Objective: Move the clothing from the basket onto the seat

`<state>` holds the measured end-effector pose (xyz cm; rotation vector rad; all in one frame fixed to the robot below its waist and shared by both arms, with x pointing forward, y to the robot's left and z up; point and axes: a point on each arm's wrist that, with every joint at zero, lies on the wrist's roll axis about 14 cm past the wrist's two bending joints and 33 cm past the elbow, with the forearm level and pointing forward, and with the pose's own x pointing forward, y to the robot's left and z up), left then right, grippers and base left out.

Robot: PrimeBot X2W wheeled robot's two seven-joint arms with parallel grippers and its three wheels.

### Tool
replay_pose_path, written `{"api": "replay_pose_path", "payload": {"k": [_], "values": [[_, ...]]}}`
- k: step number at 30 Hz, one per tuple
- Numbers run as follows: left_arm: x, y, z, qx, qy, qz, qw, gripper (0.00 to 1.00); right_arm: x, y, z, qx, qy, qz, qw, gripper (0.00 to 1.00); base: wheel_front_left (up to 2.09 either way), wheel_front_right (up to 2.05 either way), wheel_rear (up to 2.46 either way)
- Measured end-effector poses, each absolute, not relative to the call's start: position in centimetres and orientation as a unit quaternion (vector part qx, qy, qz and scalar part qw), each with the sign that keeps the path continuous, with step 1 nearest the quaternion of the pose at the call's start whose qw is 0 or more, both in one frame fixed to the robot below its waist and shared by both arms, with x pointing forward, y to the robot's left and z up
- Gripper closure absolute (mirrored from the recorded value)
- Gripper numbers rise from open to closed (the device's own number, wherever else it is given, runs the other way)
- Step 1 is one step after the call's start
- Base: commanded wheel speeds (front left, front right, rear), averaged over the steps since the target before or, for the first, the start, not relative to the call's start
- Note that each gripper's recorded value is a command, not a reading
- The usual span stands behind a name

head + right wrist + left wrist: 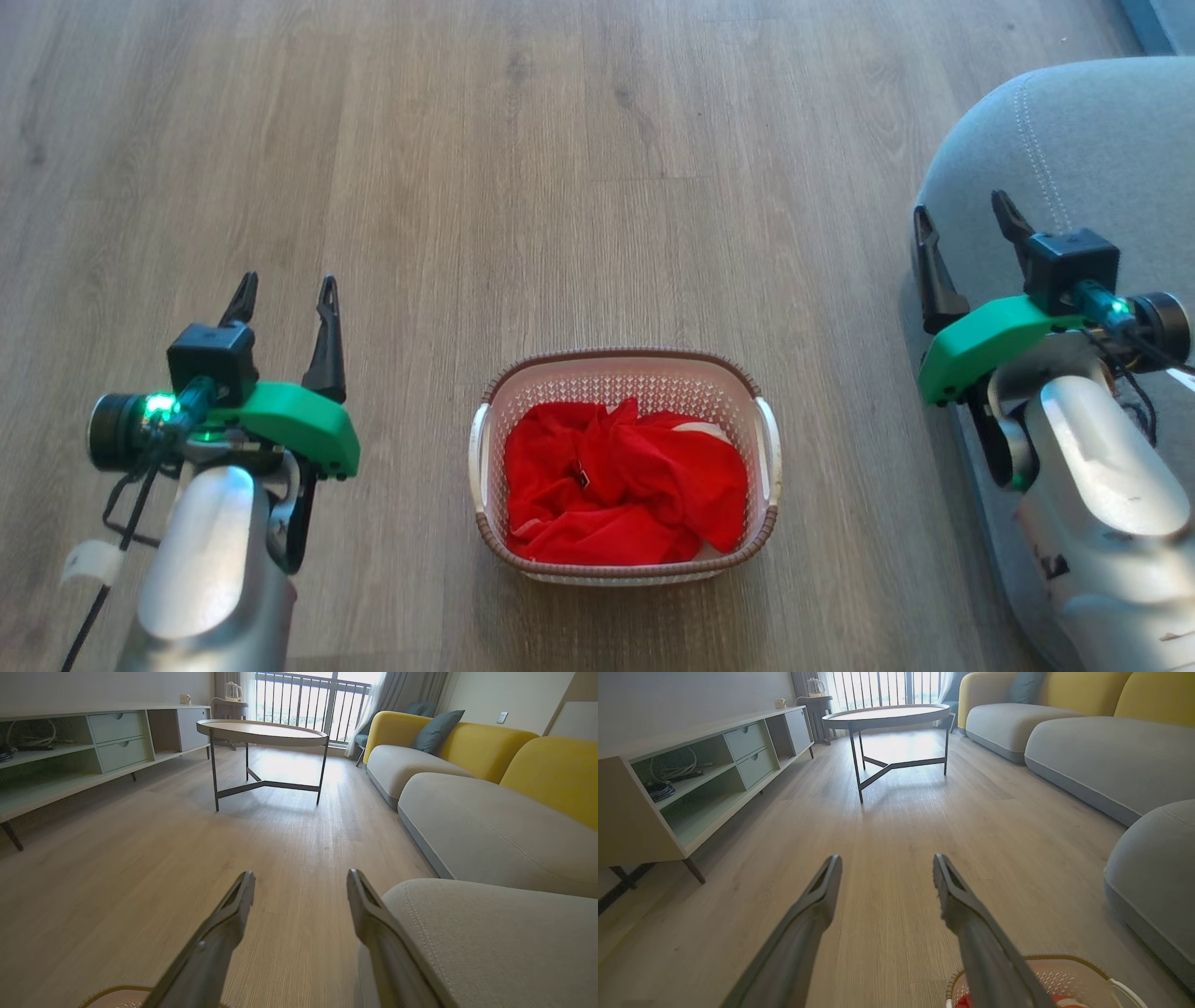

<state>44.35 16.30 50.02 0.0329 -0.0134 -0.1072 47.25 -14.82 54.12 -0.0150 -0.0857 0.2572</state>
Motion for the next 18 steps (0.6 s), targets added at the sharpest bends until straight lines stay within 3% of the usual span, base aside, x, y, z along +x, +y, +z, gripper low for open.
{"api": "replay_pose_path", "payload": {"k": [18], "values": [[44.56,16.57,49.41,-0.01,0.001,-0.048,0.999,0.0,47.56,-14.94,53.54,0.011,-0.037,0.119,0.992,0.0,0.0,0.0,0.0]]}}
